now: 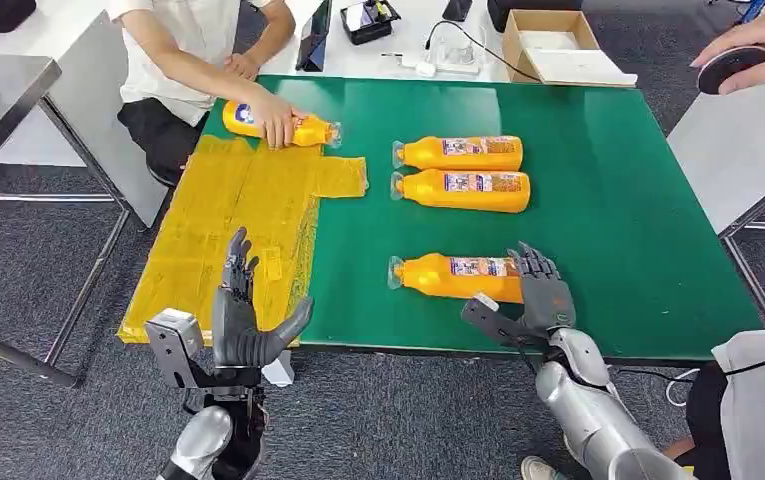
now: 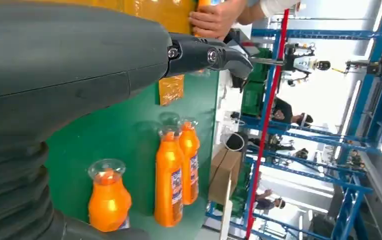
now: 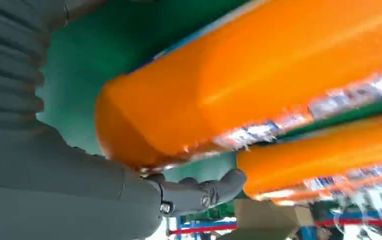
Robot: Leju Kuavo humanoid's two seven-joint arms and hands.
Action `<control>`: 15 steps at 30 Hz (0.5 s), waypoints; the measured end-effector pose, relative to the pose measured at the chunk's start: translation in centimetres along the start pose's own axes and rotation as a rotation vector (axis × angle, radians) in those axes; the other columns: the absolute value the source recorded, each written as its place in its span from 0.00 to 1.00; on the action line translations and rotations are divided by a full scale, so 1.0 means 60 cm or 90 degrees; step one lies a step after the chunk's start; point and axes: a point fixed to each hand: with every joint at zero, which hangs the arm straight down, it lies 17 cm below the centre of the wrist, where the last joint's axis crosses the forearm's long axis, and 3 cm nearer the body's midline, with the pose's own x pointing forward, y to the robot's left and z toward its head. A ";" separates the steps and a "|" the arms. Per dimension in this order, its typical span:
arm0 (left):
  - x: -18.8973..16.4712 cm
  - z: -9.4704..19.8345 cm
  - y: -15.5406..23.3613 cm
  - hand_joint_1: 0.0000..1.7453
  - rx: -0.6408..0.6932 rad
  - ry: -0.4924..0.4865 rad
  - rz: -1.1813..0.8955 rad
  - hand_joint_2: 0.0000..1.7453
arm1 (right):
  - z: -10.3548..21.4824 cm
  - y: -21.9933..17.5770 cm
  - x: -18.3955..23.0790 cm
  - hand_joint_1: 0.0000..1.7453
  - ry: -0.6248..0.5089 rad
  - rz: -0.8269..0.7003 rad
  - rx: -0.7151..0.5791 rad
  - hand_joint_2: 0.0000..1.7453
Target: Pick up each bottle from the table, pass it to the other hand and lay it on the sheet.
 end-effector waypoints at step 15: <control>-0.016 0.012 -0.009 0.00 -0.020 0.025 -0.007 1.00 | -0.026 -0.032 -0.042 0.00 0.072 0.141 0.013 1.00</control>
